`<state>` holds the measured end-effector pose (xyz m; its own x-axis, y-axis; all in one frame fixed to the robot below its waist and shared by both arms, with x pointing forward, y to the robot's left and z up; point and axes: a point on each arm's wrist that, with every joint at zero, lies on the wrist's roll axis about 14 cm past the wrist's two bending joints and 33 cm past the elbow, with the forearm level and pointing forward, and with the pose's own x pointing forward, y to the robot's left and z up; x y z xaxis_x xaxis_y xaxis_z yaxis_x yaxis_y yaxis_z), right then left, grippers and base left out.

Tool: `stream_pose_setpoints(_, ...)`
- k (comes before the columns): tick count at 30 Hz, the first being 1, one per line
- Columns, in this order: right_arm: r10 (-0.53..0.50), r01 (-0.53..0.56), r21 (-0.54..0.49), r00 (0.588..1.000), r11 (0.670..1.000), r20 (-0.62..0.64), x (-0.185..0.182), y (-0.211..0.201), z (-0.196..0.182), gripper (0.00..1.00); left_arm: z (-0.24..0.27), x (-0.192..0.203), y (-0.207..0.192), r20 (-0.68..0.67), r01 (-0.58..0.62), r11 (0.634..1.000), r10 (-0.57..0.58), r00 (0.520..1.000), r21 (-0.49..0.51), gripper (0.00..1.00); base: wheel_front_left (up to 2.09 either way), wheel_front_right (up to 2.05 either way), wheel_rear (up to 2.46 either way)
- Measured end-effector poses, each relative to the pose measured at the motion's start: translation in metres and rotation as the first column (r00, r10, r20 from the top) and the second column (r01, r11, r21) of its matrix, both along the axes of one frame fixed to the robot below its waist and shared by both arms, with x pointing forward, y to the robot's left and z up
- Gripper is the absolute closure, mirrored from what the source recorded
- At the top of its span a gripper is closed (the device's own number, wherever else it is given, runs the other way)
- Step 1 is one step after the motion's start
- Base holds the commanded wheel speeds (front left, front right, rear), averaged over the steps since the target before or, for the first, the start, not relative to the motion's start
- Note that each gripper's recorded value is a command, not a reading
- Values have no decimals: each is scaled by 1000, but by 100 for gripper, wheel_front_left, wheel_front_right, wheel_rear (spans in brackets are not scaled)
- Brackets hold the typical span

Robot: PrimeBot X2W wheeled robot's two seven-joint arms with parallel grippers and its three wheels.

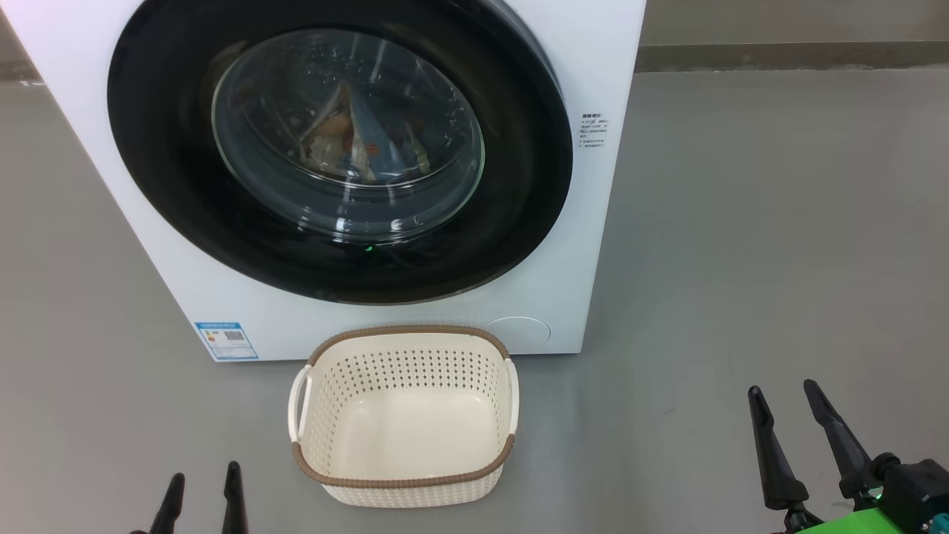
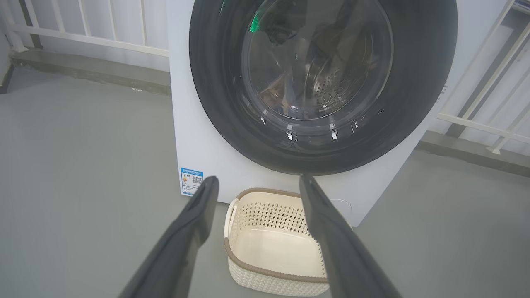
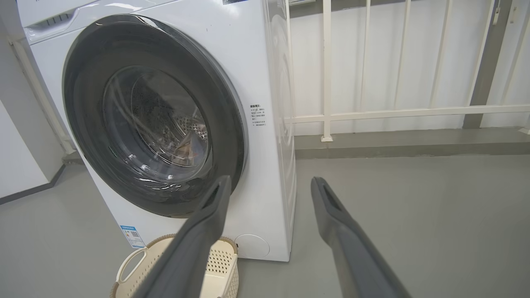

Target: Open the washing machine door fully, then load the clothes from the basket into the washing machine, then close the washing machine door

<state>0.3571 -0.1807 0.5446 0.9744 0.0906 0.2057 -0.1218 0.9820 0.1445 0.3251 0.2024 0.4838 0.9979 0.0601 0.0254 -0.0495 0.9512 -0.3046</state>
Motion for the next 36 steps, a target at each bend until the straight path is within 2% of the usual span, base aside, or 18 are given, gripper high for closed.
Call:
stream_pose_setpoints(13, -36, 34, -23, 997, 999, -62, -6, -6, -21, 0, -1, 1, -8, -10, 39, 997, -38, 999, 74, 0, 0, 0, 0)
stream_pose_setpoints(36, -9, 4, -34, 992, 999, -129, 0, 4, -42, 0, -2, -8, 0, -14, 15, 996, -14, 1000, 83, 0, 0, 0, 0)
